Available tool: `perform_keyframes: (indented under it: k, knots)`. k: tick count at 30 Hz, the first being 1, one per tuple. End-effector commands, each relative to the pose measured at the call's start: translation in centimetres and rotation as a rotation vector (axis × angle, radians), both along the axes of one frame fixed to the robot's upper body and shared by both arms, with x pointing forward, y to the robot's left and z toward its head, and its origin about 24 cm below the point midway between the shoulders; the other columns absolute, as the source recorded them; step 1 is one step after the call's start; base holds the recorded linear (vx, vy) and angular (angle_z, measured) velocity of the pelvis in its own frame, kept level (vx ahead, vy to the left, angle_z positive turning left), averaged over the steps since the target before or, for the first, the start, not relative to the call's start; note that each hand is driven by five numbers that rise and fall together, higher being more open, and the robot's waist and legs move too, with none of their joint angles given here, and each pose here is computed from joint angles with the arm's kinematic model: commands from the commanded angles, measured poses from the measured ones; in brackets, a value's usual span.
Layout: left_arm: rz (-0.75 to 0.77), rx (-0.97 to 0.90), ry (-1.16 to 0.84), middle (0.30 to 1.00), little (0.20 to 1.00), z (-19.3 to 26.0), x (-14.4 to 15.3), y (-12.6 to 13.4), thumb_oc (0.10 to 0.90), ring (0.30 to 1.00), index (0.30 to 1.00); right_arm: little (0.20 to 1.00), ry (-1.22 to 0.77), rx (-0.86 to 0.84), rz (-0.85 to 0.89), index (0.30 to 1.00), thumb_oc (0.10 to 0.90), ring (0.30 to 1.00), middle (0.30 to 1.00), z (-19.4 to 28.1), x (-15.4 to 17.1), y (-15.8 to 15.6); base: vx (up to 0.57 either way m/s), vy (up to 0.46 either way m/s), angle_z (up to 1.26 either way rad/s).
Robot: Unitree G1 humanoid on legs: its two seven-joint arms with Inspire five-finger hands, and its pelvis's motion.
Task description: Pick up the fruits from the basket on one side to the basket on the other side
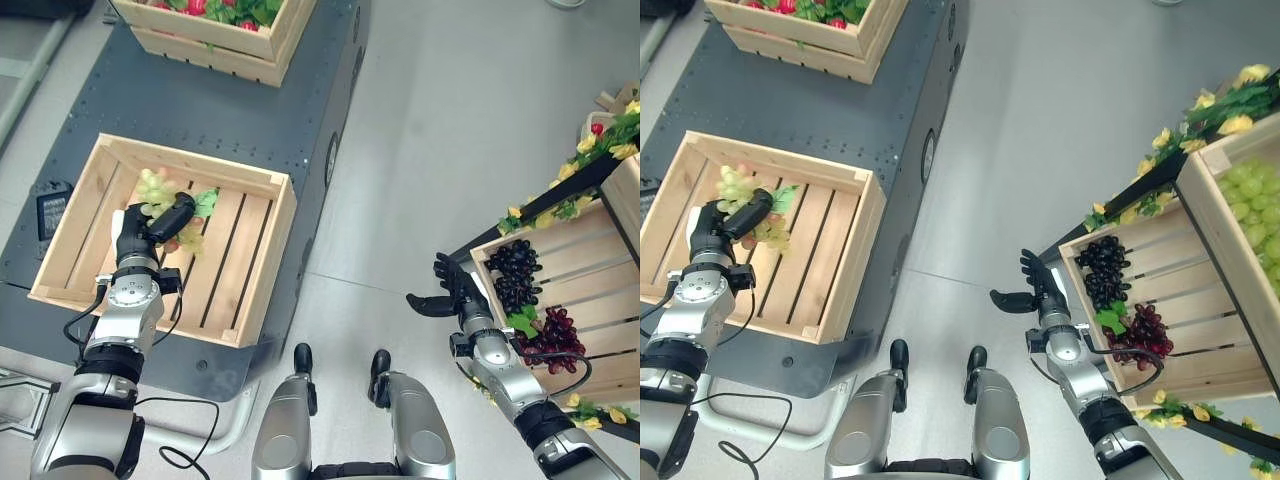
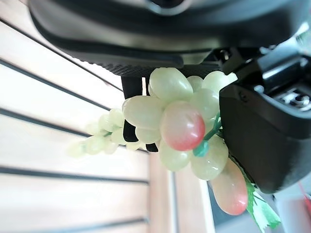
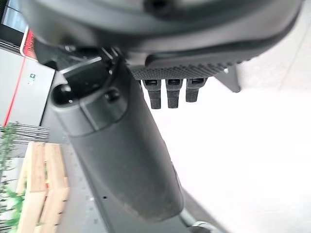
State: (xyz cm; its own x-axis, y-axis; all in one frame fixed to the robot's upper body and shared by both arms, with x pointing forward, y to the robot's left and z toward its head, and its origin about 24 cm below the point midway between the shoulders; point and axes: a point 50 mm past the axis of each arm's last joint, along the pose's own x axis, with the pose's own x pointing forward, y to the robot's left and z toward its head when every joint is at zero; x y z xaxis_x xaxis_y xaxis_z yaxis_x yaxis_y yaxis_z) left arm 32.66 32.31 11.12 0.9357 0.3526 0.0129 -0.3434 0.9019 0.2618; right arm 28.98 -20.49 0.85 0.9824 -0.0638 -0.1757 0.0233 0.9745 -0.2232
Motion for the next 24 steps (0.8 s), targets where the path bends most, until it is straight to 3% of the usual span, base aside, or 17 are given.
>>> perform_keyframes:
  k: [1,10,24]
  knots:
    - [-0.113,0.113,-0.257,0.300,0.300,6.3,0.2,-0.4,0.400,0.300,0.300,0.900,-0.230,0.015,0.062,0.900,0.800,0.900,0.900,3.7,0.5,-0.2,0.07,-0.095,0.01]
    - [-0.338,0.099,-0.227,0.300,0.300,8.6,0.7,-2.5,0.400,0.300,0.300,0.900,-0.217,0.008,0.135,0.900,0.800,0.900,0.900,3.3,0.2,0.8,0.06,-0.097,0.05]
    - [-0.809,0.015,-0.185,0.300,0.300,14.0,3.3,-8.4,0.400,0.300,0.300,0.900,-0.333,0.018,0.281,0.900,0.800,0.900,0.900,7.3,3.2,5.7,-0.01,-0.081,0.05]
